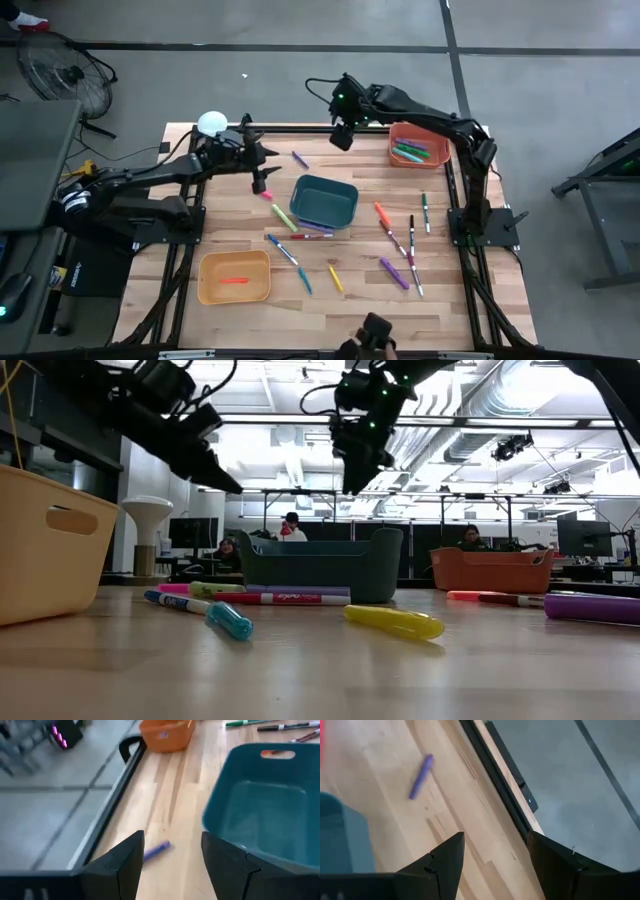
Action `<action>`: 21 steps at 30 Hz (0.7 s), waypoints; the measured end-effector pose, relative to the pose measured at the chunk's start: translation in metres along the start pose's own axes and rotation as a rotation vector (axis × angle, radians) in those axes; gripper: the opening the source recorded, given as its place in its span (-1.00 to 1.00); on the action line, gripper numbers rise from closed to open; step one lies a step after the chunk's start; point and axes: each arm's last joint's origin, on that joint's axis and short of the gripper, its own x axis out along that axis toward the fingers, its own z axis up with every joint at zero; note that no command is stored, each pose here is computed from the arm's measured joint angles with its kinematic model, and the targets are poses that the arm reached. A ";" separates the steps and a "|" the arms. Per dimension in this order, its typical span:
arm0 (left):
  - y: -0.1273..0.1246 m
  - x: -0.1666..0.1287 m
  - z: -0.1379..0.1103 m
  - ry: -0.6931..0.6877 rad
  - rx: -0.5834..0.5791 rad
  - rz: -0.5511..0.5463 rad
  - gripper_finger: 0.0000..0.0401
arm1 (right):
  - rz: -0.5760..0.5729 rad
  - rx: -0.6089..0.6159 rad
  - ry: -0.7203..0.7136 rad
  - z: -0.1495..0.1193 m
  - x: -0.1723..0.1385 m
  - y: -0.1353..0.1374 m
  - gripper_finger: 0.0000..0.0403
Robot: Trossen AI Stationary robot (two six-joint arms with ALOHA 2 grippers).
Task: Pick & Place Markers
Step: Put the violet pen into the yellow bin
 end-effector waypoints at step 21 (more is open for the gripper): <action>0.070 0.093 0.036 0.498 0.166 -0.347 -0.37 | -0.052 0.099 -0.100 -0.121 -0.007 -0.057 0.04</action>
